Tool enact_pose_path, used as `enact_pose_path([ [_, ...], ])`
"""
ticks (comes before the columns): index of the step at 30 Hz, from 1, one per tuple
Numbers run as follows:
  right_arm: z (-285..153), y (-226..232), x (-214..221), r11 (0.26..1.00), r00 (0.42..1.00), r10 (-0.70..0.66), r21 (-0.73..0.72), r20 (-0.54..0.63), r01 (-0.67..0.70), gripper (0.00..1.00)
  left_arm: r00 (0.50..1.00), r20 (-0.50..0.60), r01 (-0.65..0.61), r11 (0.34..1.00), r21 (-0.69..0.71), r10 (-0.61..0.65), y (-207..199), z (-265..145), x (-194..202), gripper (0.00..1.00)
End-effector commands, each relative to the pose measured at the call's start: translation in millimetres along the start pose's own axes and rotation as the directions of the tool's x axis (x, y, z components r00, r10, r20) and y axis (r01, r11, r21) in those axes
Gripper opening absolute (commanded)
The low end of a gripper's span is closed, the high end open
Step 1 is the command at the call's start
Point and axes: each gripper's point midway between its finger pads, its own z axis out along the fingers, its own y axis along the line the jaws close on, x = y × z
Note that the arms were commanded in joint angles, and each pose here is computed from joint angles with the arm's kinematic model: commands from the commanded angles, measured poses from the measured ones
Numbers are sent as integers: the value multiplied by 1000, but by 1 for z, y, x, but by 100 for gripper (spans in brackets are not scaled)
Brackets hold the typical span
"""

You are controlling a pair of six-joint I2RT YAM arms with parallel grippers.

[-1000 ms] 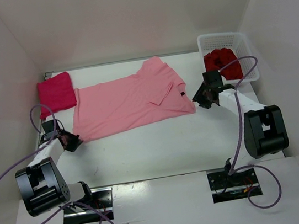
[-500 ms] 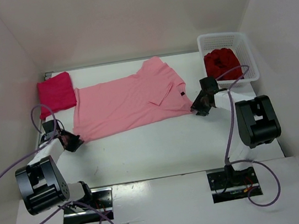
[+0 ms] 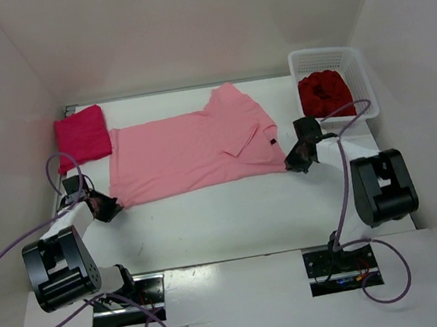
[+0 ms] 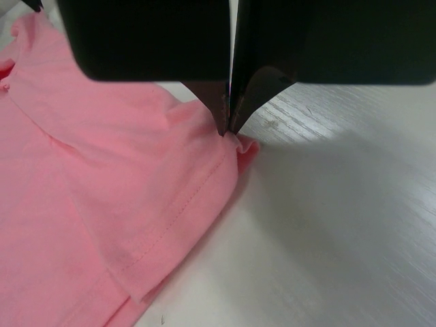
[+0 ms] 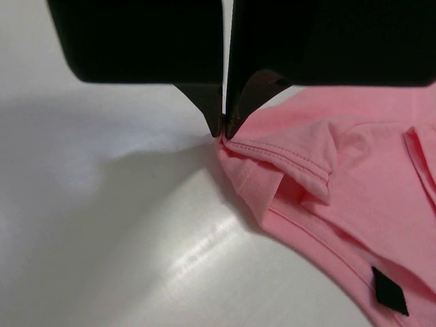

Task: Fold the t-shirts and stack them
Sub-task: Fold the flattened tshirt in 1/3 of the way

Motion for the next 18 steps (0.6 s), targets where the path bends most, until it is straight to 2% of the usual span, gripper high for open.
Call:
enact_pose_path([
  [1,-28,-29,17,998,999,10,55,-33,-8,1,1000,-13,-8,1000,1,8,2,1,2,0],
  [4,-43,-47,43,998,991,43,56,-128,-36,1,999,-54,-3,1000,5,3,3,-1,11,0],
  [6,-58,-46,49,997,989,72,23,-133,-69,1,996,-90,2,1000,6,-2,5,-5,21,0],
  [9,-75,-52,59,994,982,107,32,-155,-104,1,997,-70,13,1000,23,-11,1,-17,19,0],
  [10,-79,-54,58,993,983,116,39,-144,-112,5,996,-93,10,1000,8,-9,3,-18,26,0],
  [11,-85,-51,55,993,984,114,22,-133,-113,17,995,-100,20,1000,1,-20,4,-18,28,6],
  [13,-101,-45,48,992,988,122,-11,-99,-123,32,993,-110,37,999,-11,-38,6,-21,31,15],
  [15,-111,-37,40,994,992,102,-39,-81,-105,46,997,-77,30,999,21,-29,-4,-30,22,30],
  [16,-116,-34,35,995,994,88,-49,-61,-91,47,996,-85,22,1000,21,-20,-6,-32,24,48],
  [18,-123,-18,22,995,999,31,-99,-35,-35,50,999,-39,-7,999,49,9,-17,-40,10,67],
])
